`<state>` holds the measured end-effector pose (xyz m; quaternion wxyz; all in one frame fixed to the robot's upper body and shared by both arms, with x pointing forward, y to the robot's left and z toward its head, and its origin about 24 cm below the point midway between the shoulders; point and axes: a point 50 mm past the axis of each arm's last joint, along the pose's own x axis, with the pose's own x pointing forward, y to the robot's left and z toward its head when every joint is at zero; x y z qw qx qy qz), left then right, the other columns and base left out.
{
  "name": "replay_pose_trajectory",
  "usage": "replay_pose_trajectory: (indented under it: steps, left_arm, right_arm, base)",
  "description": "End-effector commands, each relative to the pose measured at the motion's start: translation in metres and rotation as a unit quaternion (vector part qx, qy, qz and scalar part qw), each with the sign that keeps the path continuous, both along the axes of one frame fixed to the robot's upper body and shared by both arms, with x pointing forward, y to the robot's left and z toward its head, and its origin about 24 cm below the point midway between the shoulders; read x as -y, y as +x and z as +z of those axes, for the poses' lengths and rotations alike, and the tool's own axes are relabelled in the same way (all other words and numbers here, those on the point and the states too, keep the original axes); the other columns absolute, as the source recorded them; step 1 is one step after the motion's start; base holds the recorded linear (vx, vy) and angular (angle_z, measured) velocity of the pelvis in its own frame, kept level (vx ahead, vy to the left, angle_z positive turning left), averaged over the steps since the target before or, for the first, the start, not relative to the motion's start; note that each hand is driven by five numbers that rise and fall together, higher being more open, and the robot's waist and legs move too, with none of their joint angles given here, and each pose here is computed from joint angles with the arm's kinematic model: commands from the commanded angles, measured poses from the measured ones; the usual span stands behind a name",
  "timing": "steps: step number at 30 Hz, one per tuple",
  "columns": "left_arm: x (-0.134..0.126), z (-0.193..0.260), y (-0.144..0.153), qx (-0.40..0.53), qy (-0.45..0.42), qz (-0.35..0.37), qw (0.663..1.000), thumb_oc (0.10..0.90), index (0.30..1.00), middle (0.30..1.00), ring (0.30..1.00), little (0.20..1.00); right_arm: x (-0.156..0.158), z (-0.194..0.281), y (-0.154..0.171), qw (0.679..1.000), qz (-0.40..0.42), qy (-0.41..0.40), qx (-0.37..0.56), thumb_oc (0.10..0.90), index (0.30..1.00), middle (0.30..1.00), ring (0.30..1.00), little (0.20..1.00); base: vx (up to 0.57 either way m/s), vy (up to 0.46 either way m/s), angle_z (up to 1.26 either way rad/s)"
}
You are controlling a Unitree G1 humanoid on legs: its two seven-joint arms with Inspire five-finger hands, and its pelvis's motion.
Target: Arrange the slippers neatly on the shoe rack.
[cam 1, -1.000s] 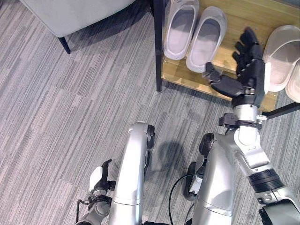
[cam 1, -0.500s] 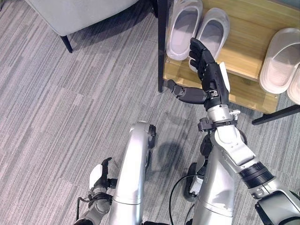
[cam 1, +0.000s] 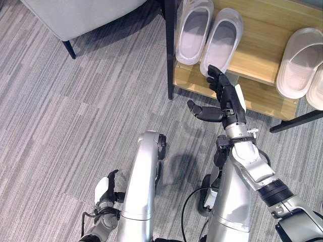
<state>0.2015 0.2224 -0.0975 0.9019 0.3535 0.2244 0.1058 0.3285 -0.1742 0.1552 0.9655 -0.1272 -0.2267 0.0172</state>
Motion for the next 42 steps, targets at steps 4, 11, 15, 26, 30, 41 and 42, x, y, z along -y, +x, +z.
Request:
replay_pose_trajectory:
  steps: [4,11,15,26,30,41,42]
  left_arm:
    - [0.0,-0.007,-0.015,-0.004,0.002,0.017,1.0,0.8,0.9,0.9,0.9,0.9]
    - [-0.001,-0.008,-0.017,-0.009,0.0,0.025,1.0,0.8,0.9,0.9,0.9,0.9]
    - [-0.001,-0.009,-0.018,-0.013,-0.002,0.025,1.0,0.8,0.9,0.9,0.9,0.9]
    - [-0.001,-0.012,-0.02,-0.022,-0.004,0.029,0.999,0.8,0.9,0.9,0.9,0.9]
    - [-0.001,-0.014,-0.024,-0.033,-0.008,0.029,0.999,0.8,0.9,0.9,0.9,0.9]
    - [0.0,-0.019,-0.029,-0.047,-0.018,0.034,0.998,0.8,0.9,0.9,0.9,0.9]
    - [-0.003,-0.017,-0.028,-0.042,-0.021,0.045,0.998,0.8,0.9,0.9,0.9,0.9]
  right_arm:
    - [-0.019,0.062,-0.006,0.989,0.04,0.026,0.137,0.8,0.9,0.9,0.9,0.9]
    - [-0.018,0.07,-0.004,0.987,0.029,0.037,0.153,0.8,0.9,0.9,0.9,0.9]
    - [-0.016,0.074,-0.002,0.986,0.021,0.04,0.158,0.8,0.9,0.9,0.9,0.9]
    - [-0.018,0.089,0.006,0.984,0.022,0.045,0.171,0.8,0.9,0.9,0.9,0.9]
    - [-0.032,0.094,-0.005,0.978,0.109,0.063,0.169,0.8,0.9,0.9,0.9,0.9]
    - [-0.046,0.099,-0.046,0.949,0.257,-0.039,0.181,0.8,0.9,0.9,0.9,0.9]
    - [-0.041,0.108,-0.059,0.939,0.265,-0.062,0.209,0.8,0.9,0.9,0.9,0.9]
  base:
    - [0.0,0.0,0.0]
    - [0.0,0.0,0.0]
    - [0.0,0.0,0.0]
    - [0.0,0.0,0.0]
    - [0.0,0.0,0.0]
    - [0.0,0.0,0.0]
    - [0.0,0.0,0.0]
